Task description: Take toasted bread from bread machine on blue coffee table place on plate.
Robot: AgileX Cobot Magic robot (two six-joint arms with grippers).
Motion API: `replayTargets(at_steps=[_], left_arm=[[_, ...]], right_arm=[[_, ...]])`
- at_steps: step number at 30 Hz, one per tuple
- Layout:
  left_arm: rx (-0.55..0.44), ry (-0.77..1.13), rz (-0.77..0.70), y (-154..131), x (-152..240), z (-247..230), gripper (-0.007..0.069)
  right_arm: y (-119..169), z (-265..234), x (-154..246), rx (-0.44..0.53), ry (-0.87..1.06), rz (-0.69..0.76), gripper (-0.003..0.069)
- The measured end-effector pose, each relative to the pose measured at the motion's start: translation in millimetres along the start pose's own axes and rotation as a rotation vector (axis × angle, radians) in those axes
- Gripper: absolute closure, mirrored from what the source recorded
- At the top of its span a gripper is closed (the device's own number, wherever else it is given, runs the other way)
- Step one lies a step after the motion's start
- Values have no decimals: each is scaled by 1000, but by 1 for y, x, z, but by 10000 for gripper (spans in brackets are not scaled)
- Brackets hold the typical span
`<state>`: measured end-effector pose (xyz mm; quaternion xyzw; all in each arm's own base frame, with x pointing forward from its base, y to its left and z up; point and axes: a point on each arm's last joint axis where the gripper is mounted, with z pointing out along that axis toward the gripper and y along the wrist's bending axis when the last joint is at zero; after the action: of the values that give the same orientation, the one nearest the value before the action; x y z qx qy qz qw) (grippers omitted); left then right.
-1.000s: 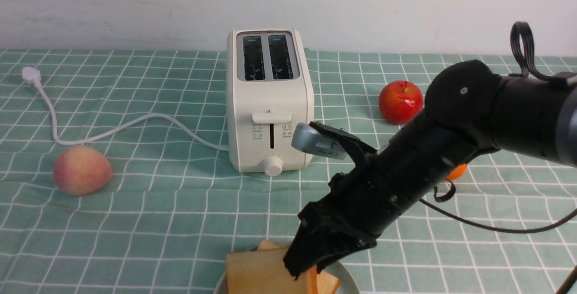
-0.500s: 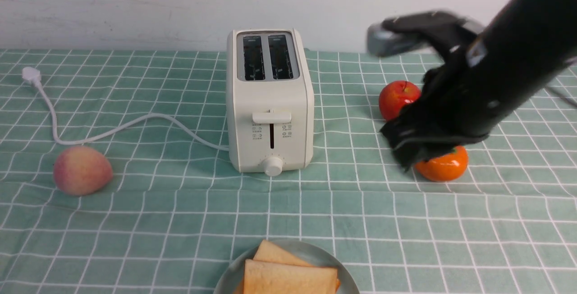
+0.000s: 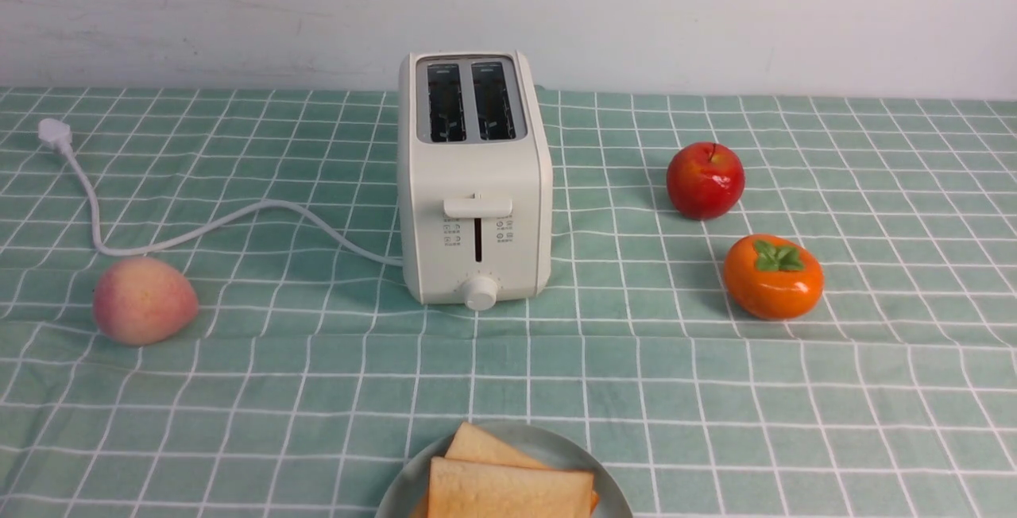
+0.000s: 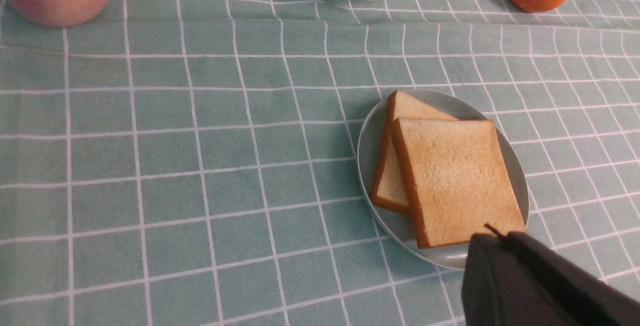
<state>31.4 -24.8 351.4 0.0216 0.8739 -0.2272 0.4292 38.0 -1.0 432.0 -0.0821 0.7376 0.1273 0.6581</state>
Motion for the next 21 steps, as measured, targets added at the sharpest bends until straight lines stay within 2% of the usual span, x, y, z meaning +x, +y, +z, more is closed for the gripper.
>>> replayTargets(at_steps=[1, 2, 3, 7, 12, 21], left_arm=[[3, -19, 2, 0, -2, 0, 639], [4, -23, 2, 0, -2, 0, 639], [12, -49, 2, -1, -4, 0, 639], [30, -100, 0, -3, -9, 0, 639], [33, -113, 36, -3, -9, -1, 639], [101, -351, 70, 10, 19, -4, 639]], right_arm=[[-4, -9, 22, -2, -23, 25, 675], [-4, -7, 25, -1, -15, 26, 675], [-8, -14, 47, 1, -31, 49, 673], [-11, -13, 90, -22, -111, 54, 670], [-9, -20, 98, -93, -297, 43, 667], [-8, -20, 98, -101, -333, 25, 658]])
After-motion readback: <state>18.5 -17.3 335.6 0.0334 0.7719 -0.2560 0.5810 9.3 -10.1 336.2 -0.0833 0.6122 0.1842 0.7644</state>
